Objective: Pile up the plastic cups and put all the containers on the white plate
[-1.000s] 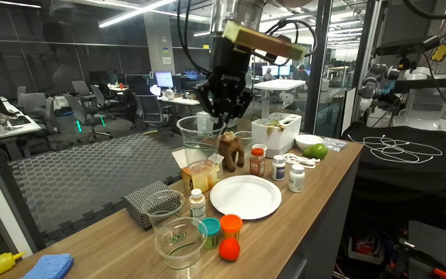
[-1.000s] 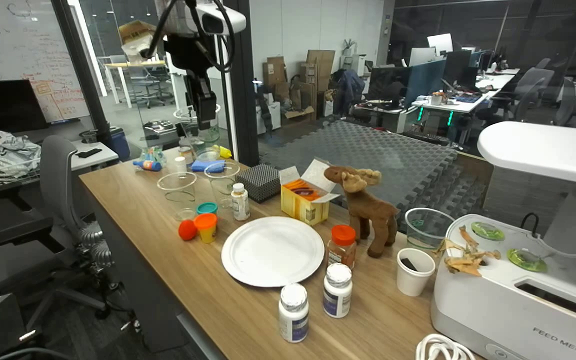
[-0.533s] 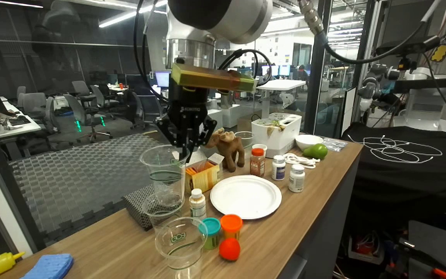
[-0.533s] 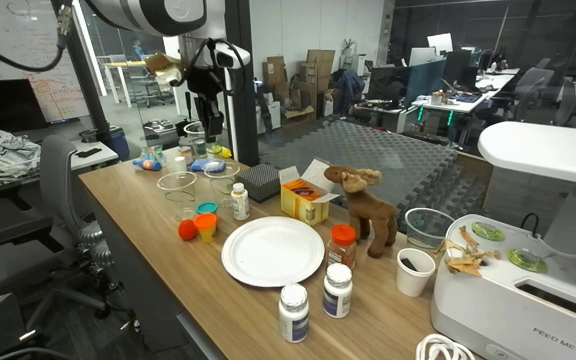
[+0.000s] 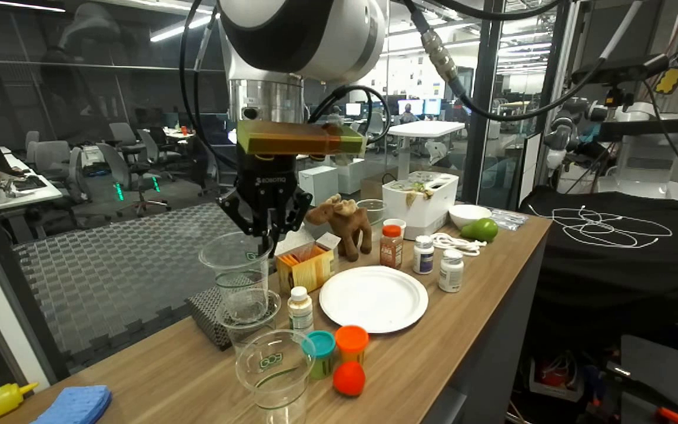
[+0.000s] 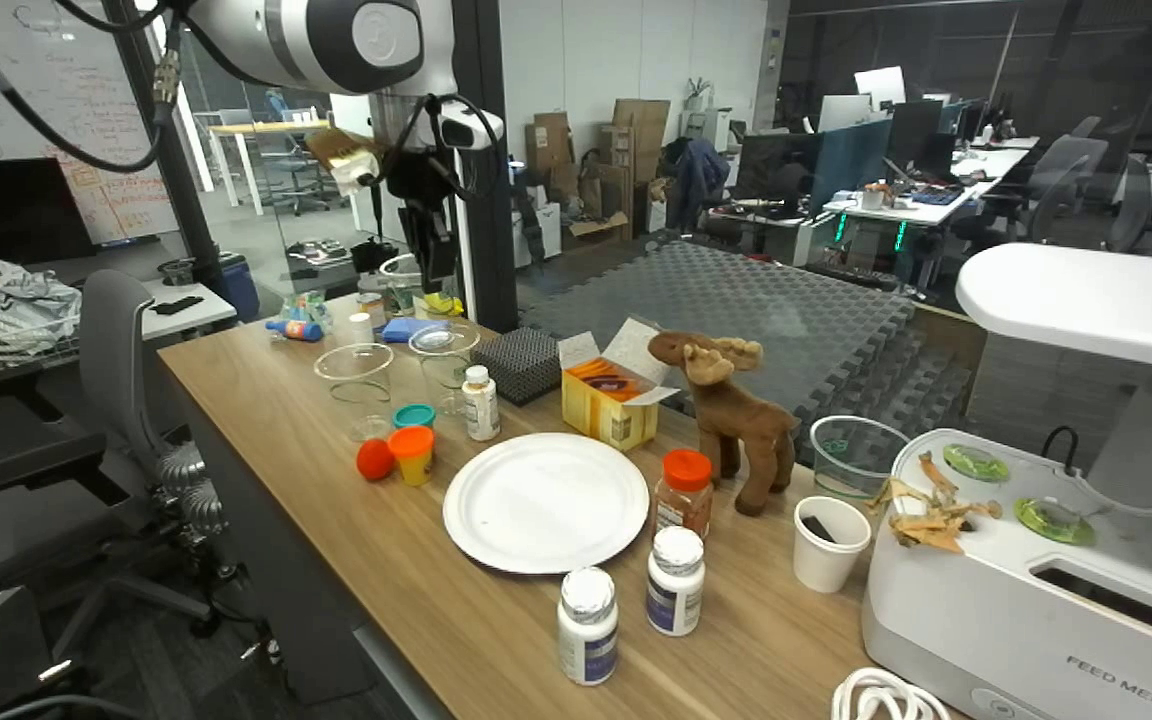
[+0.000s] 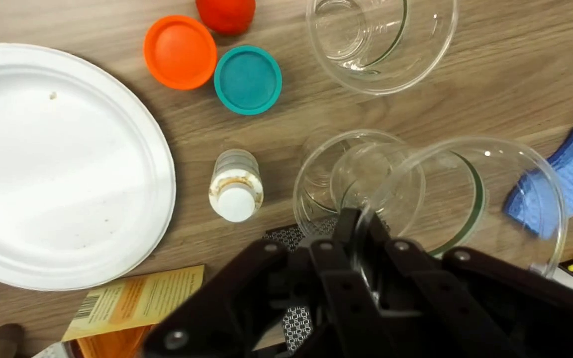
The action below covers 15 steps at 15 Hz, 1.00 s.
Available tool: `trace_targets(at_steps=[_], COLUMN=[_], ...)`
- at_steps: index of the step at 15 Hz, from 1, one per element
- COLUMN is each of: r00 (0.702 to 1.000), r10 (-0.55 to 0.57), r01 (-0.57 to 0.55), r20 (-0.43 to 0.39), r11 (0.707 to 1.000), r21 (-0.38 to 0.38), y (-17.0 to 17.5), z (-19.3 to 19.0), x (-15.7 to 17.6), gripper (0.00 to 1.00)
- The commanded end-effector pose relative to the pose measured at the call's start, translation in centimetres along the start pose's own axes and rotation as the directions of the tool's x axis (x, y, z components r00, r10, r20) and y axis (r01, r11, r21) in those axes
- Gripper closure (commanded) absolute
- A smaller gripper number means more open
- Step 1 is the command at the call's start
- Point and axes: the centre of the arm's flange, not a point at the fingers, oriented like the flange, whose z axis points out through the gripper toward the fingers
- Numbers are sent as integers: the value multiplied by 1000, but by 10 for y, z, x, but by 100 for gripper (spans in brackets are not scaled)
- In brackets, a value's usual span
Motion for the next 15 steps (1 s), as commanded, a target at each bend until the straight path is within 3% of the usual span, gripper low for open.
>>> trace_targets(at_steps=[1,9,10,11,15], r00=[1000,999,999,999,999], r10=[6,35,33,34,31], r01=[-6,-35,-33,-34,-30], r20=[16,-8,-12,-14,-34], r11=[1000,999,999,999,999], r21=[-14,3,1,2,21], y=[0,7,7,7,5], z=[5,19,20,20,17], x=[5,12,13,13,14], gripper=[98,98,69,68,38])
